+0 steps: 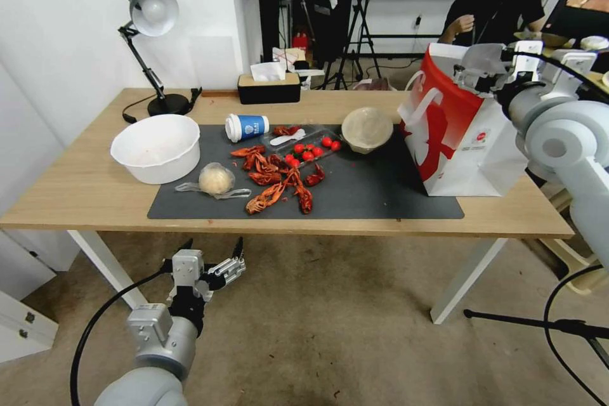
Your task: Pick up the trash from the table and place it into the takeout bag.
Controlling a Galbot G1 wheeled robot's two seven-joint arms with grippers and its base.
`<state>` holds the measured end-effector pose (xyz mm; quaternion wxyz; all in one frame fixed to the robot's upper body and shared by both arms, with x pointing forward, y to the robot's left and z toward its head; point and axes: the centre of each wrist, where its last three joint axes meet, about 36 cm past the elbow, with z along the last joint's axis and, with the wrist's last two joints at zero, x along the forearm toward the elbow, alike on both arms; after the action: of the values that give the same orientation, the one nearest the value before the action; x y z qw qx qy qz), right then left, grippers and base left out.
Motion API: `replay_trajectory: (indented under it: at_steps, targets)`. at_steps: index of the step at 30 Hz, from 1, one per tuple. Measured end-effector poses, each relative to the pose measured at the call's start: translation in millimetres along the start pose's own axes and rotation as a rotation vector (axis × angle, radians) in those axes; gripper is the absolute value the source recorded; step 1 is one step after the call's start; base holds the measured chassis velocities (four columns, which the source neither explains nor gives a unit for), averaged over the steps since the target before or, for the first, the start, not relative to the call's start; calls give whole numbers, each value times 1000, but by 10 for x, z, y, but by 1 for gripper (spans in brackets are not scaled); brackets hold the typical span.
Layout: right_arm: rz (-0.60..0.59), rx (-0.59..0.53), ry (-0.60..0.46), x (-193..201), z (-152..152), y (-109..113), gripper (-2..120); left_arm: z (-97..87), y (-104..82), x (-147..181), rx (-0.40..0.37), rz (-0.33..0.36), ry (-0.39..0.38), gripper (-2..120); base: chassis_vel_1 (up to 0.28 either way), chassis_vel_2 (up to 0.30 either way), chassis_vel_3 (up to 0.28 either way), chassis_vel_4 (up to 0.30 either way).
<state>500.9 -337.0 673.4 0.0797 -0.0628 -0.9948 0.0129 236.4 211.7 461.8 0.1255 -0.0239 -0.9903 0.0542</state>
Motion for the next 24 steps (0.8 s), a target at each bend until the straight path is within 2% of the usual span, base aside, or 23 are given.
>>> replay_trajectory:
  at_steps: [8,13,18,22,24]
  targets:
    - [-58,-9,-56,51,10,65,100,-20,18,5,-10,5,-4,100,0,0,0,0]
    - [-206,-18,-173,146,82,153,100,-13,4,10,-1,4,-2,100,0,0,0,0]
    - [-298,-5,-227,249,164,192,100,-17,11,7,-4,3,-3,100,0,0,0,0]
    - [-385,22,-259,360,296,223,100,-20,11,4,-2,3,-5,100,0,0,0,0]
    - [-448,39,-285,433,469,240,100,-20,7,3,0,4,-7,100,0,0,0,0]
